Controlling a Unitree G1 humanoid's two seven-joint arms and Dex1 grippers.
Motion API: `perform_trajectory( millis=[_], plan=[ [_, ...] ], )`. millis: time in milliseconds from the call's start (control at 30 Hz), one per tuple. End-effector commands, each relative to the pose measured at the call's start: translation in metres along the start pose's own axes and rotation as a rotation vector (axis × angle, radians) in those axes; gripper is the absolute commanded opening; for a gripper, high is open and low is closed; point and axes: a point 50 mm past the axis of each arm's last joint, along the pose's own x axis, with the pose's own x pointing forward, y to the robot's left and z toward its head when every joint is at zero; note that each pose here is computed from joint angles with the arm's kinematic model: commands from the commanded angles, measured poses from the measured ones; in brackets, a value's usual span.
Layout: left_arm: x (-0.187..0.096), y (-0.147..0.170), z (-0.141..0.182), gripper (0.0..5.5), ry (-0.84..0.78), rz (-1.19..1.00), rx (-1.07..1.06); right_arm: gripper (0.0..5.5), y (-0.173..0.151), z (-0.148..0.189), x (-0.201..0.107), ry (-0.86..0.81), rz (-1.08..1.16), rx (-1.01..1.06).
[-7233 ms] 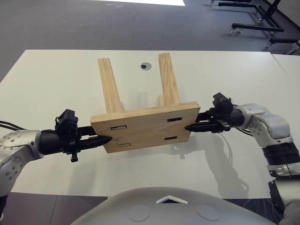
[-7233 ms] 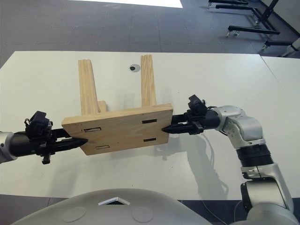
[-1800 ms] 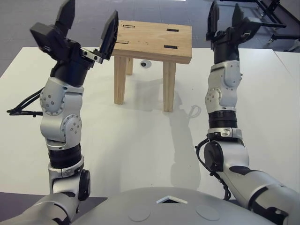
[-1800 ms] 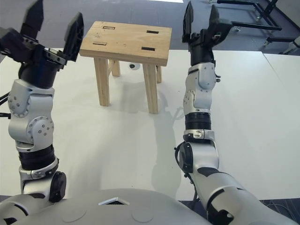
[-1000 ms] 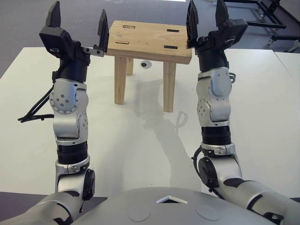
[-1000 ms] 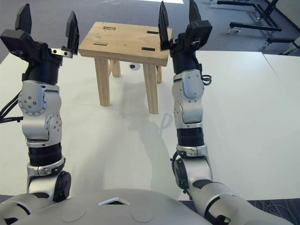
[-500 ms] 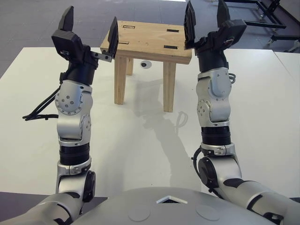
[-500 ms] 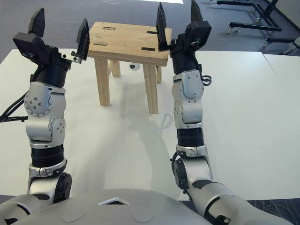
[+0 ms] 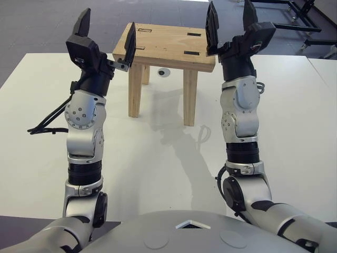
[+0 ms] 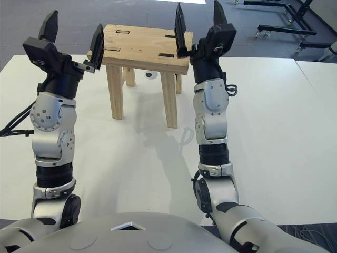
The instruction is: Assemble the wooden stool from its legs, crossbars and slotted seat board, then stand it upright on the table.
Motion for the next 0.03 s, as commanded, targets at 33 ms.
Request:
perform_trajectory(
  millis=[33],
  plan=[
    [0.0042, -0.0016, 0.0034, 4.19, -0.016, -0.011, 0.02, 4.36, 0.0005, -0.0018, -0.0001, 0.014, 0.005, -0.002]
  ],
)
